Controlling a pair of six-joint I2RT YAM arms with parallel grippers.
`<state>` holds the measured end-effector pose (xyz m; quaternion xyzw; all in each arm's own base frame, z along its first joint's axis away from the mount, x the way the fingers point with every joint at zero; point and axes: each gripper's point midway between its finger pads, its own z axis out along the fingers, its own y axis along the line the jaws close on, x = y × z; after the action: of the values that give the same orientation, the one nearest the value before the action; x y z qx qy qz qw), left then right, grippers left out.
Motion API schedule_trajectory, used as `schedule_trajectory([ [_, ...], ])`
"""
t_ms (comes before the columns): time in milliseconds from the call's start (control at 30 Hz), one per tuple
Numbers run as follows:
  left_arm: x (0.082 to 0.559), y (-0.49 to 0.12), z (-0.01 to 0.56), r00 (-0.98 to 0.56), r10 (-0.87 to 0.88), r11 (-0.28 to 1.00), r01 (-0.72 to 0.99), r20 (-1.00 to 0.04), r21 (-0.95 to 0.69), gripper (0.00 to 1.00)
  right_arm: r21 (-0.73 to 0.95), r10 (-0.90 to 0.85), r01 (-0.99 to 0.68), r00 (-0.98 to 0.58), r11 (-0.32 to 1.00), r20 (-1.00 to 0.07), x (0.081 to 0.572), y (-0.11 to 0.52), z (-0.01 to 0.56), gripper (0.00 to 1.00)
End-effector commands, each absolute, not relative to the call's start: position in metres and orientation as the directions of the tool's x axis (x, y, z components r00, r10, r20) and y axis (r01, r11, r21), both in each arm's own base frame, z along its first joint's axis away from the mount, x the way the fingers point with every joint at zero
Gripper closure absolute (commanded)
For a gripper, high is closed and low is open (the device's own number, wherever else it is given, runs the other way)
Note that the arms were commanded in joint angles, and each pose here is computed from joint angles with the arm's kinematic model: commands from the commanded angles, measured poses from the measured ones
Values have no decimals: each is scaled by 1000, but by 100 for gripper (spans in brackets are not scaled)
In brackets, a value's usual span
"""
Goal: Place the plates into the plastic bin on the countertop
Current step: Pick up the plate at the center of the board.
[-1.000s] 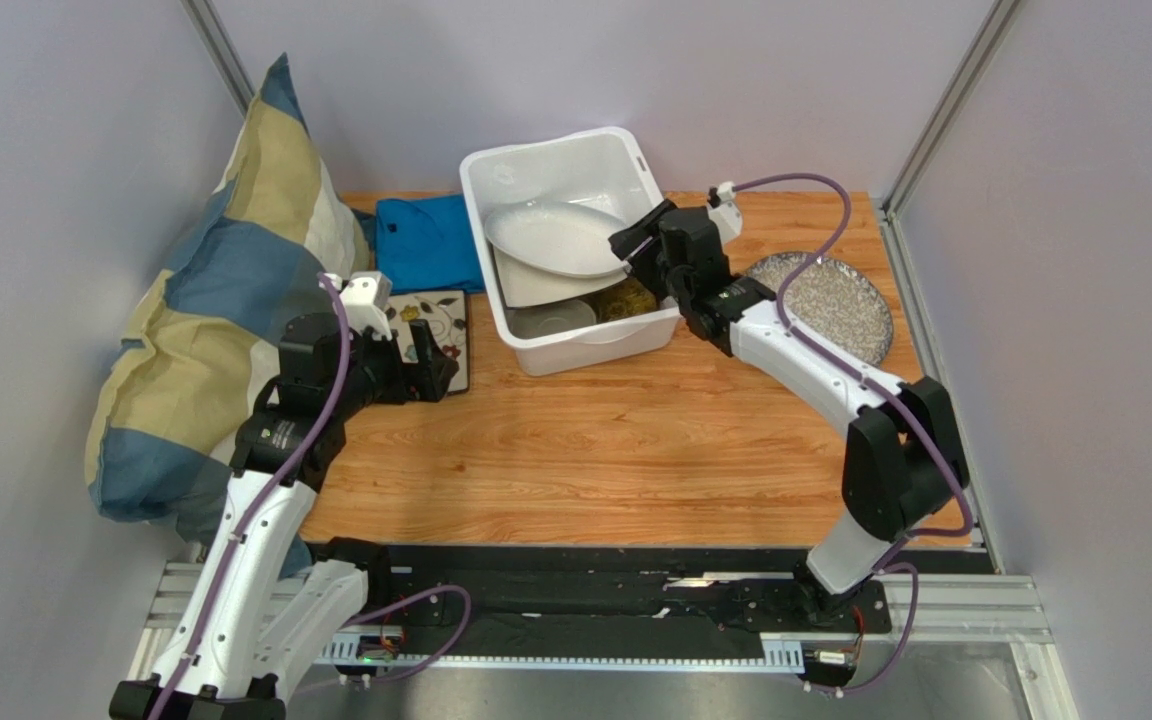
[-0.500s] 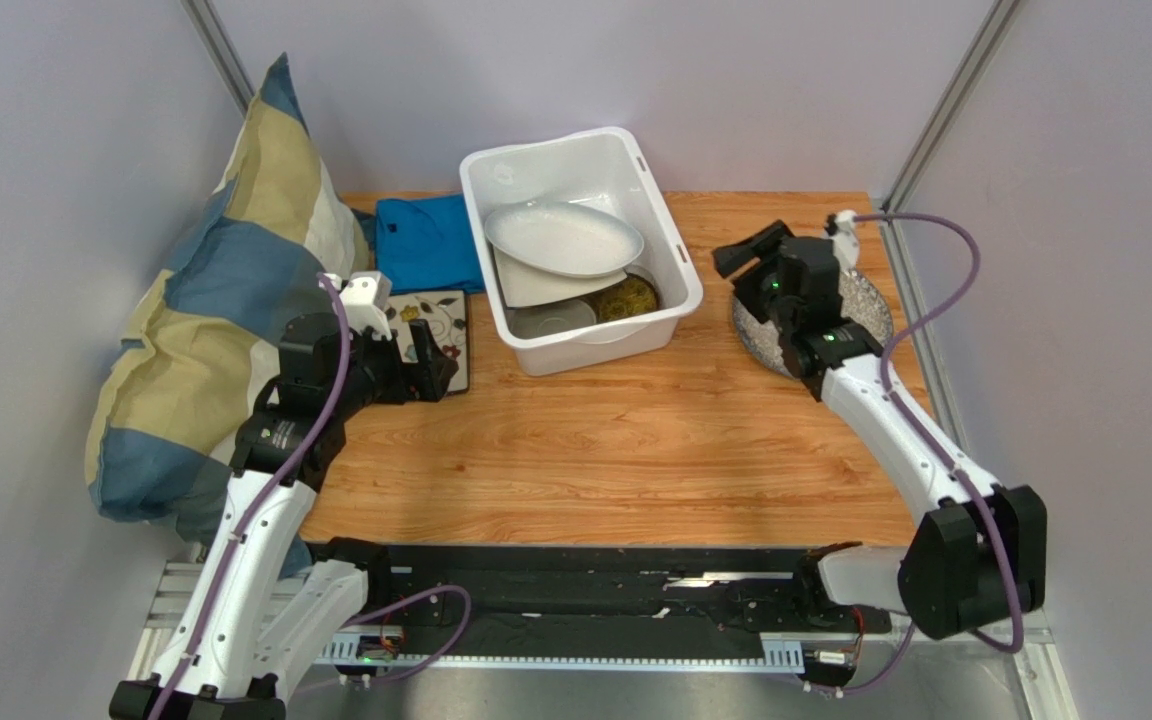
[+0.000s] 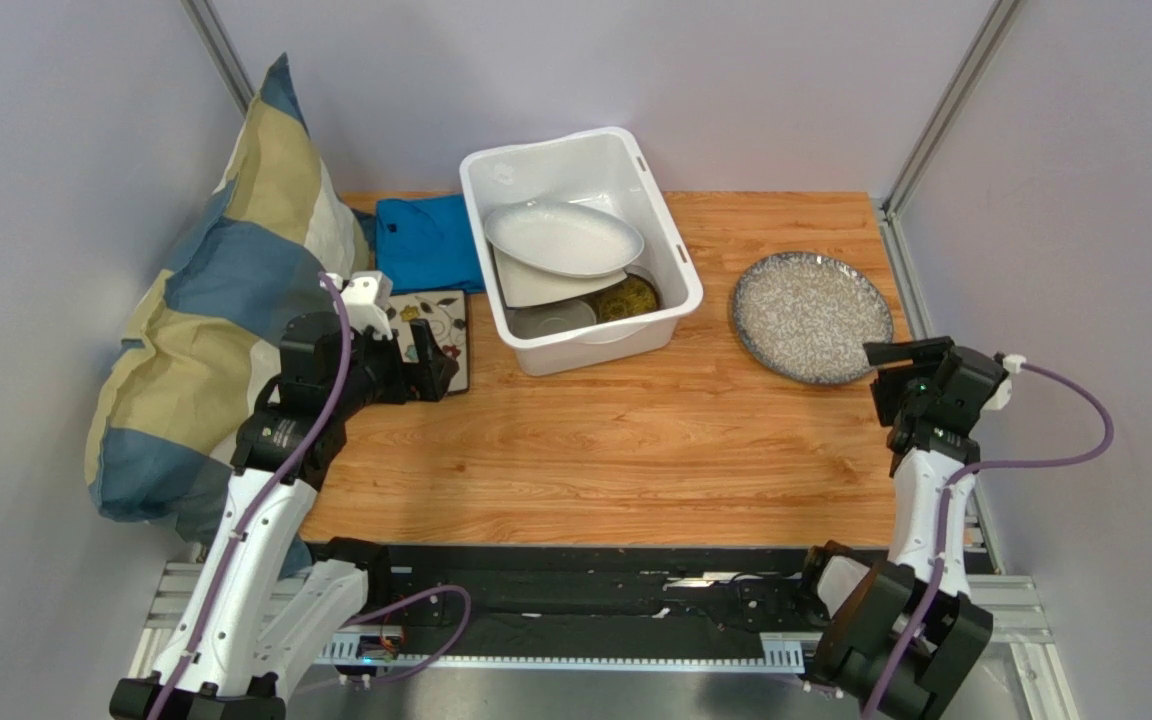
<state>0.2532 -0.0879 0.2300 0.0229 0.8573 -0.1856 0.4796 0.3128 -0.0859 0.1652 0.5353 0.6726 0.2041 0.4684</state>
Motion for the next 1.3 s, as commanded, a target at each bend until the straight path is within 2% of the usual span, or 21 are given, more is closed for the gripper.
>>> schedule_trajectory([
  [0,257,-88,234,-518,-143,927,227,-843,-297,4,783,942,543,-47,303,-331,299,-86,136,33],
  [267,256,-88,237,-508,-147,927,229,-849,-297,4,745,947,599,-73,293,-314,299,-98,98,34],
  [433,255,-89,238,-504,-147,925,235,-851,-299,4,726,963,636,-111,260,-247,305,-97,65,35],
  [733,257,-89,237,-508,-145,925,234,-849,-298,4,724,962,640,-98,258,-256,321,-111,39,36],
  [1000,259,-89,233,-523,-141,926,230,-840,-298,4,740,983,649,-75,177,-169,337,-110,6,37],
  [1267,261,-88,230,-533,-135,931,220,-835,-292,4,737,977,646,-75,199,-197,355,-113,3,39],
])
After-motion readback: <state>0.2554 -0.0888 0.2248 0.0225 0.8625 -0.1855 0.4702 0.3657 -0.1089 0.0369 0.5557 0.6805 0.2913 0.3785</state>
